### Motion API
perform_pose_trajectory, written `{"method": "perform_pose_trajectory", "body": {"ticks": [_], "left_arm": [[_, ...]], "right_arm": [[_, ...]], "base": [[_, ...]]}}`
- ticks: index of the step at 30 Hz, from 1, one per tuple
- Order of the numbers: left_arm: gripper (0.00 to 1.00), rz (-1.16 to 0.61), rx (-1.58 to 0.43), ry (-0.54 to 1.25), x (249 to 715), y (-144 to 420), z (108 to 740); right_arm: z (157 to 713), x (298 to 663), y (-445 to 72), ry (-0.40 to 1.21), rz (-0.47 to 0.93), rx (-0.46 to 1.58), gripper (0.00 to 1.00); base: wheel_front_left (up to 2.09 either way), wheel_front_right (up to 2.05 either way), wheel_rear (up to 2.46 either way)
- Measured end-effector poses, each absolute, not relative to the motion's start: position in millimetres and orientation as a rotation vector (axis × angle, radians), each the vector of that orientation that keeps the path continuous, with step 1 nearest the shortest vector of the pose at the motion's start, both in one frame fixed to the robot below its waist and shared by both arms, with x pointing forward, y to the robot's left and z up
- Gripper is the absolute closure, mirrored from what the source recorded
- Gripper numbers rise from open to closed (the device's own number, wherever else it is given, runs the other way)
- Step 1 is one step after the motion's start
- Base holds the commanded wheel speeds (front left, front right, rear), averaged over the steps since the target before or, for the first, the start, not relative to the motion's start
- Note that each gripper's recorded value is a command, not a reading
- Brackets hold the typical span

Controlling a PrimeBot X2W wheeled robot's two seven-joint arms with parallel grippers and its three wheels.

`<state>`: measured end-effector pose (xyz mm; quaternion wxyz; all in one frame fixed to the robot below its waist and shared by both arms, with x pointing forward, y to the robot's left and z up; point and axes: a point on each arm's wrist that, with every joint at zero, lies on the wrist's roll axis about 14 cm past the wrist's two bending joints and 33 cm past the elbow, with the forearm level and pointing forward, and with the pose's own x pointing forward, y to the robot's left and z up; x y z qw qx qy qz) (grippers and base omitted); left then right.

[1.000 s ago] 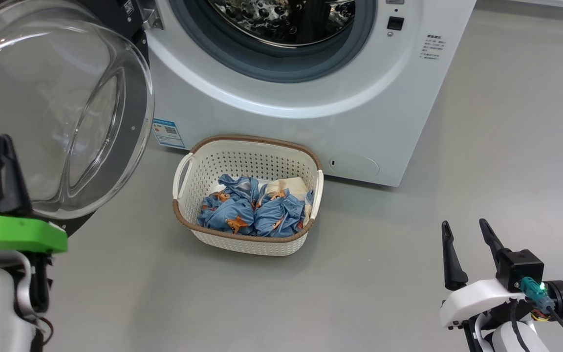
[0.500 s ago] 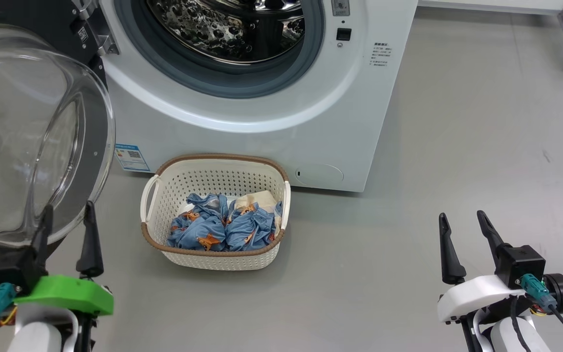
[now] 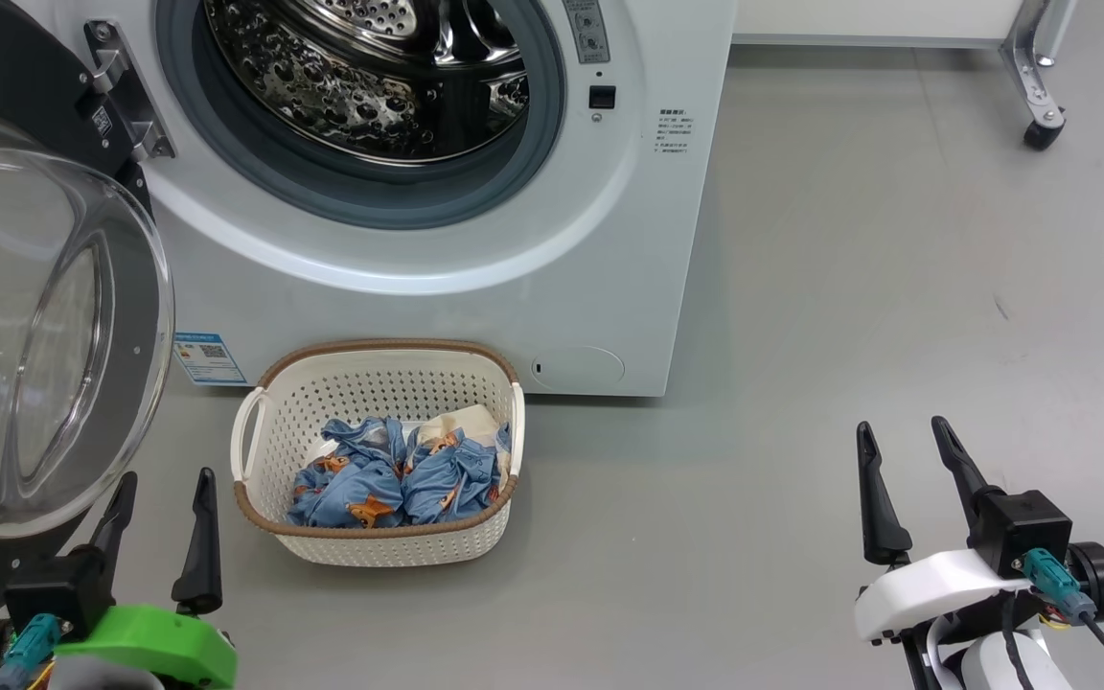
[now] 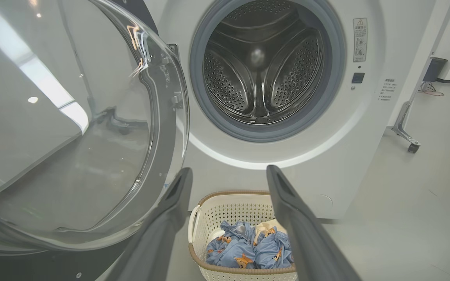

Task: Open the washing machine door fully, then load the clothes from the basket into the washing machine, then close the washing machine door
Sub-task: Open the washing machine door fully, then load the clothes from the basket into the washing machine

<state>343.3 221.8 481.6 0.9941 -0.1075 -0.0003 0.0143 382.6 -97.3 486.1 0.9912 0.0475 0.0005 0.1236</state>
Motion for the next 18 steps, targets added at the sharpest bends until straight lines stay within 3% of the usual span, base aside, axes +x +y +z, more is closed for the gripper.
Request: {"method": "perform_pose_trajectory", "body": {"ticks": [18], "left_arm": [[0.00,-0.012,-0.188,-0.036,345,210,493]], "right_arm": [[495,362,-125,-0.031,0.176,0.089,0.00]], "base": [[0.00,0.00,0.00]]}}
